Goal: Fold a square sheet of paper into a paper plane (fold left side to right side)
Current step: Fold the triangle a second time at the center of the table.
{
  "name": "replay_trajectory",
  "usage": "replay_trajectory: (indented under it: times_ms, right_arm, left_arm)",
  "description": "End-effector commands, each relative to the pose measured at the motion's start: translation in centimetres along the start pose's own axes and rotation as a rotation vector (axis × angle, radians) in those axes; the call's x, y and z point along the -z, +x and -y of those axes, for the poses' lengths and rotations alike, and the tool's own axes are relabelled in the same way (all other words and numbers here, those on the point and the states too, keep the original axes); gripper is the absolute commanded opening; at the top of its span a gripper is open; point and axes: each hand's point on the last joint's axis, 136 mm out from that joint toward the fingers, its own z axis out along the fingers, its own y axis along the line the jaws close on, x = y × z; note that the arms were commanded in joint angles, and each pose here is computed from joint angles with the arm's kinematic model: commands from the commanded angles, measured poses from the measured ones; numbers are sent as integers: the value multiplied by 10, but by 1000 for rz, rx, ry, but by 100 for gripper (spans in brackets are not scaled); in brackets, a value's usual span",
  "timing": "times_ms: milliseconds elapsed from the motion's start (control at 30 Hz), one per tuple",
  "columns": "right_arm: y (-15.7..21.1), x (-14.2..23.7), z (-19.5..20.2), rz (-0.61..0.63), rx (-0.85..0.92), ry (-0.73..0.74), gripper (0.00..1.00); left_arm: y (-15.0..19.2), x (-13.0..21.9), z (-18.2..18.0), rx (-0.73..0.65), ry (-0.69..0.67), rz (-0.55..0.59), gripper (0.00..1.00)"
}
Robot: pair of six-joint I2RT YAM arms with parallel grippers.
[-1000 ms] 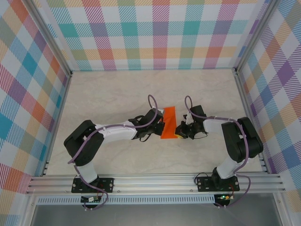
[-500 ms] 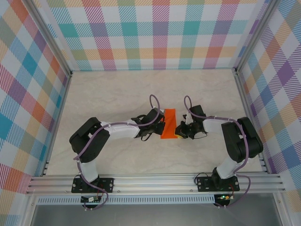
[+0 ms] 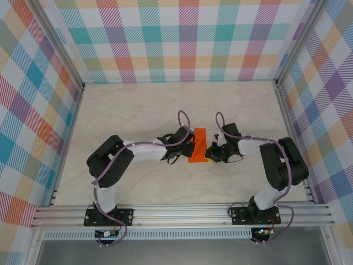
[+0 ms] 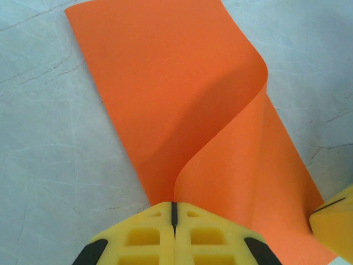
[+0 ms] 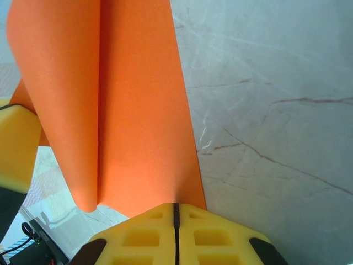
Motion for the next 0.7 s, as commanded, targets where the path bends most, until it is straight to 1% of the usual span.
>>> replay_trajectory:
  times_ms: [0,667]
  right_arm:
    - [19,-8,28,-61,-37,115,7]
    - [20,-9,30,-68,-37,120,7]
  left_arm:
    - [-7,-3,-3,-2,-6,5,0]
    - [-1,-18,-2,-2,-6,-23,0]
